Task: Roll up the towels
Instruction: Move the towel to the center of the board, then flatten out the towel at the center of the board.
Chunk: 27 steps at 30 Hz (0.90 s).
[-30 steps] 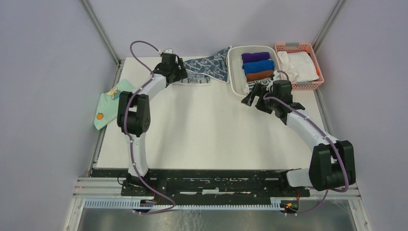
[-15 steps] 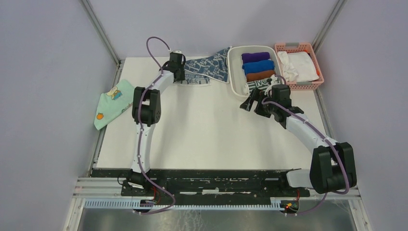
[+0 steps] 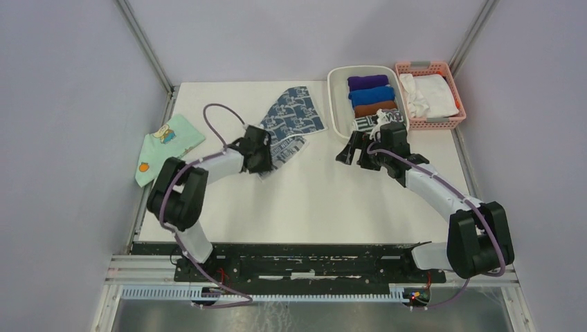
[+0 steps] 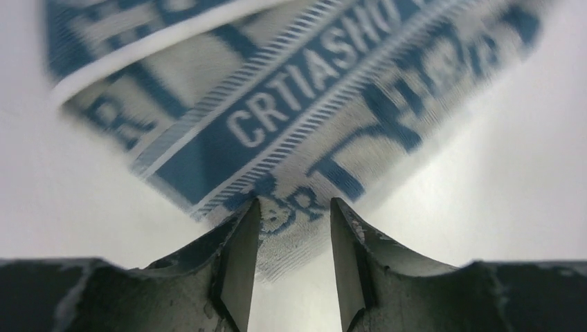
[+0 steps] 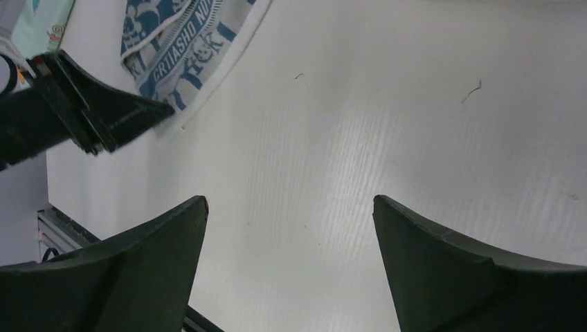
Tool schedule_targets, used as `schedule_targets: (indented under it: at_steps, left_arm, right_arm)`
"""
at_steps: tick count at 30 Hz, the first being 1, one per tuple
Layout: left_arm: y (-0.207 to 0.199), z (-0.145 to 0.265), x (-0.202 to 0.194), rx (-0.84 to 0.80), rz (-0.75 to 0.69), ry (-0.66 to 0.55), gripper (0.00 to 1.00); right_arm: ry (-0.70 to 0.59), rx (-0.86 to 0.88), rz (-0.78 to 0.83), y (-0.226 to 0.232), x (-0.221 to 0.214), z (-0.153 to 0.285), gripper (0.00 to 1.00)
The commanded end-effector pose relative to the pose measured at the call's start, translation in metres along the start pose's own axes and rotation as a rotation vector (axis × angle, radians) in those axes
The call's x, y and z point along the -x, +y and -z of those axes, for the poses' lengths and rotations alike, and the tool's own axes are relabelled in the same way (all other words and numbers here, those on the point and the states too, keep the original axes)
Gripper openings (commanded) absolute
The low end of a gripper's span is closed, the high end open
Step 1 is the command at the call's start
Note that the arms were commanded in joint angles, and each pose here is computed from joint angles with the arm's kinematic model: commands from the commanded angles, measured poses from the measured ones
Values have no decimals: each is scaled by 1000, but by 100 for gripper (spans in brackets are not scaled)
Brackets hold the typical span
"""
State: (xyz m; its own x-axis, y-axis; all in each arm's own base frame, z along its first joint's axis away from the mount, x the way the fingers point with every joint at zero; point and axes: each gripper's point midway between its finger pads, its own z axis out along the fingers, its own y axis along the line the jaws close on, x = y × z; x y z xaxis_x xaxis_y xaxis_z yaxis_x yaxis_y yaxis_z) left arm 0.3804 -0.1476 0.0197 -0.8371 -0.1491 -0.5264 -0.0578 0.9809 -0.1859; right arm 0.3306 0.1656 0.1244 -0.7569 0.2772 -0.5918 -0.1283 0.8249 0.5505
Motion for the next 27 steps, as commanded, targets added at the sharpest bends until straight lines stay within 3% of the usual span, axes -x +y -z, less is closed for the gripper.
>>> schedule_targets:
  at_steps: [1, 4, 7, 10, 13, 20, 27]
  left_arm:
    - [-84, 38, -113, -193, 2, 191, 51]
    - [-138, 67, -129, -314, -74, 169, 56]
    - [-177, 94, -121, -415, -137, 111, 60]
    - [-186, 113, -92, -435, -142, 6, 66]
    - [-177, 120, -51, -334, -192, -133, 70]
    - [-181, 101, 34, -165, -373, -347, 71]
    - [-212, 50, 73, -160, -539, -407, 68]
  right_arm:
    - [-7, 28, 64, 14, 3, -5, 97]
    - [-5, 27, 72, 15, 0, -3, 96]
    - [-13, 0, 84, 11, -2, 1, 96]
    - [-19, -33, 86, 5, -3, 6, 96]
    - [-38, -80, 89, -4, -5, 11, 95]
    - [-37, -141, 83, -18, -10, 13, 95]
    - [-29, -169, 77, -26, -17, 15, 95]
